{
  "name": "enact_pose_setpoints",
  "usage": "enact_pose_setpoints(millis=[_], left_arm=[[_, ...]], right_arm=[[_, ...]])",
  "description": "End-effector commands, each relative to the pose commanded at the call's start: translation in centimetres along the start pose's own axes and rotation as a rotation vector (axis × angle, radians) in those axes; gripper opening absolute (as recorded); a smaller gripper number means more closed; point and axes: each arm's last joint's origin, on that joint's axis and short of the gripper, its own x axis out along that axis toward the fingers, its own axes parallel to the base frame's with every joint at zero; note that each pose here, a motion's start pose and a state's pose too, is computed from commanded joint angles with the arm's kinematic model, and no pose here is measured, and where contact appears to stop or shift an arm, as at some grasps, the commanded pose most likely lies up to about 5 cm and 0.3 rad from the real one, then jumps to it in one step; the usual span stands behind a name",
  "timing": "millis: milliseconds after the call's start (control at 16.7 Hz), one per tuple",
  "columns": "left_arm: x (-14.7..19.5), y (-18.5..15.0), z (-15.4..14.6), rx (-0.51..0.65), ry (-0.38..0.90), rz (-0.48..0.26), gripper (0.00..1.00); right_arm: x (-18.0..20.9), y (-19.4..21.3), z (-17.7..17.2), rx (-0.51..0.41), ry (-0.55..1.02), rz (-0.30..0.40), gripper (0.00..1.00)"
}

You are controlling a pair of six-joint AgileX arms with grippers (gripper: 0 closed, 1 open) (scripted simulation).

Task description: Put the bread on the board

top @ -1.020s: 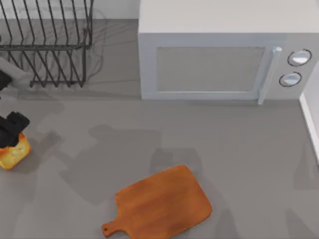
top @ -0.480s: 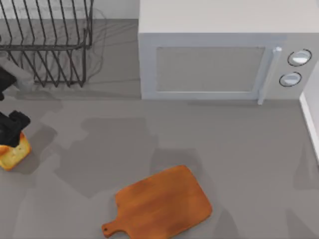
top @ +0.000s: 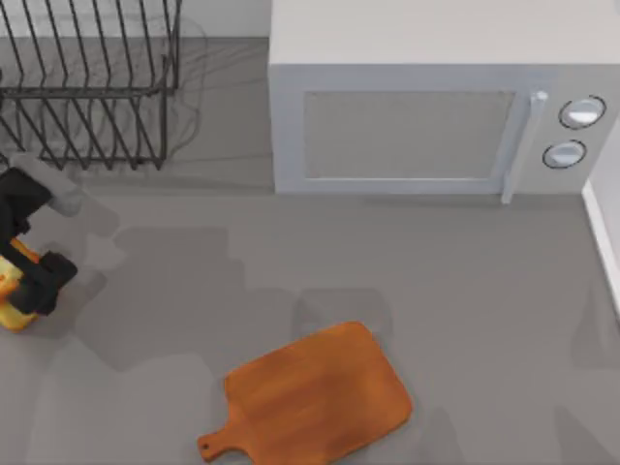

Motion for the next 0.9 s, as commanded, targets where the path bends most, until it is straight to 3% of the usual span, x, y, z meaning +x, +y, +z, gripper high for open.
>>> enact_pose_setpoints(millis=[360,900], left_arm=[[1.17,-0.08,-0.13,0.0,0.004,-0.004,1.0],[1.17,-0.08,-0.13,0.0,0.004,-0.004,0.32]], right_arm=[[0.0,0.0,0.0,0.0,0.0,0.0,1.0],[0.0,0.0,0.0,0.0,0.0,0.0,1.0]])
